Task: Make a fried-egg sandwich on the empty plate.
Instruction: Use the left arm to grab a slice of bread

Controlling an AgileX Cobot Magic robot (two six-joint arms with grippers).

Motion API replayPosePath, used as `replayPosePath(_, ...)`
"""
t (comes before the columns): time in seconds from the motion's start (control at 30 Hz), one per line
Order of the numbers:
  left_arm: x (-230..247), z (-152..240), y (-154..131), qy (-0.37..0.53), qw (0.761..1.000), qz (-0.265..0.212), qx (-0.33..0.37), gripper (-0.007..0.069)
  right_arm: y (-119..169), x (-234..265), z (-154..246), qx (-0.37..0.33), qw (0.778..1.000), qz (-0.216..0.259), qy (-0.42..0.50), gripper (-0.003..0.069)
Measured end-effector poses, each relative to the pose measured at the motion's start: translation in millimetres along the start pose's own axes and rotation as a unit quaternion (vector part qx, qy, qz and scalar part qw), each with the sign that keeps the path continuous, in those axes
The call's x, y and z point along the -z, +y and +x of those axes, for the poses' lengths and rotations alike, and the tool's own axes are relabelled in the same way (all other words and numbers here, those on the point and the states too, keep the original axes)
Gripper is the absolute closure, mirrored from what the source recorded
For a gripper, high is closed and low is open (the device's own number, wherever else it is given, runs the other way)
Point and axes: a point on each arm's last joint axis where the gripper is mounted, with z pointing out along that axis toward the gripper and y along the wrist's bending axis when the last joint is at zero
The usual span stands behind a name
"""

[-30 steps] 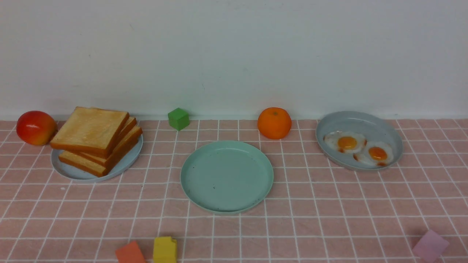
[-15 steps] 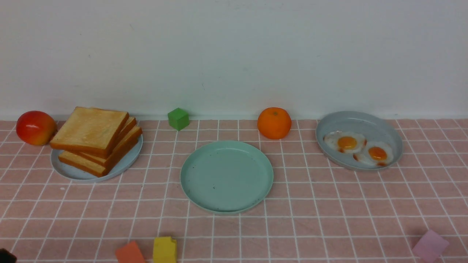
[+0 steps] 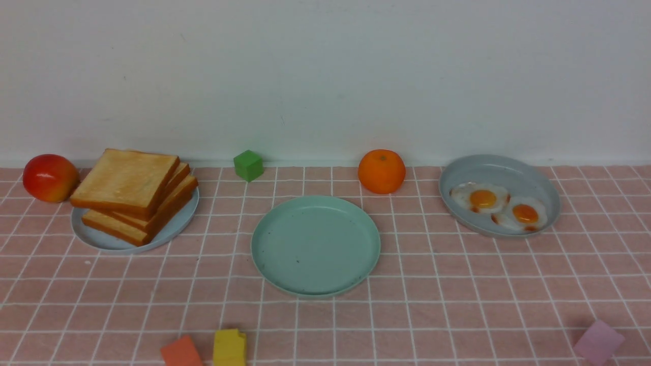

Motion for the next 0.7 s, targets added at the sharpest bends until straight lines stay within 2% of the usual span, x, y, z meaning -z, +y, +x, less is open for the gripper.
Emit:
replayPosePath(0.07,-12.6,-9.5,-10.2,0.076,0.996,-0.031,-0.047,0.0601,0.0,0.0,0.0,0.0,1.0,0.0,0.0,0.0418)
replayPosePath(0.13,-24.5,-15.8,-18.3,0.161,0.981,-0.053,-0.091,0.0638,0.0,0.0,-0.1,0.0,1.0,0.0,0.0,0.0418)
replayPosePath(0.17,-27.5,-18.7,-20.6,0.171,0.979,-0.055,-0.096,0.0638,0.0,0.0,-0.1,0.0,1.0,0.0,-0.001,0.0418)
replayPosePath(0.2,-36.6,-23.9,-27.3,0.24,0.96,-0.065,-0.128,0.0638,-0.1,0.0,-1.1,0.0,1.0,0.0,-0.006,0.0418)
replayPosePath(0.27,-47.9,-32.4,-35.0,0.286,0.945,-0.069,-0.143,0.0638,0.7,-0.4,-2.1,-0.022,1.0,-0.004,-0.016,0.0417)
replayPosePath(0.3,-50.4,-34.4,-36.4,0.289,0.944,-0.069,-0.144,0.0638,1.0,-0.5,-2.5,-0.031,0.999,-0.014,-0.02,0.0417)
replayPosePath(0.33,-56.3,-37.2,-38.5,0.304,0.939,-0.071,-0.146,0.0638,2.8,-0.6,-4.4,-0.09,0.995,-0.019,-0.032,0.0417)
replayPosePath(0.37,-60.4,-39.7,-40.6,0.309,0.937,-0.071,-0.143,0.0638,3.6,-0.5,-5.7,-0.117,0.992,-0.025,-0.038,0.0417)
replayPosePath(0.4,-63.8,-41.4,-42.4,0.314,0.937,-0.07,-0.138,0.0638,4.8,0.0,-9.6,-0.178,0.982,-0.037,-0.056,0.0417)
replayPosePath(0.5,-71.9,-38.6,-43.2,0.339,0.929,-0.061,-0.134,0.0638,4.5,1.3,-17.6,-0.255,0.961,-0.052,-0.097,0.0417)
replayPosePath(0.6,-78.7,-33.4,-41.2,0.367,0.919,-0.055,-0.133,0.0638,3.0,2.7,-23.1,-0.299,0.944,-0.058,-0.126,0.0417)
replayPosePath(0.7,-88.1,-30.8,-40.1,0.387,0.91,-0.051,-0.14,0.0638,7.0,6.5,-28.9,-0.312,0.941,-0.075,-0.107,0.0424)
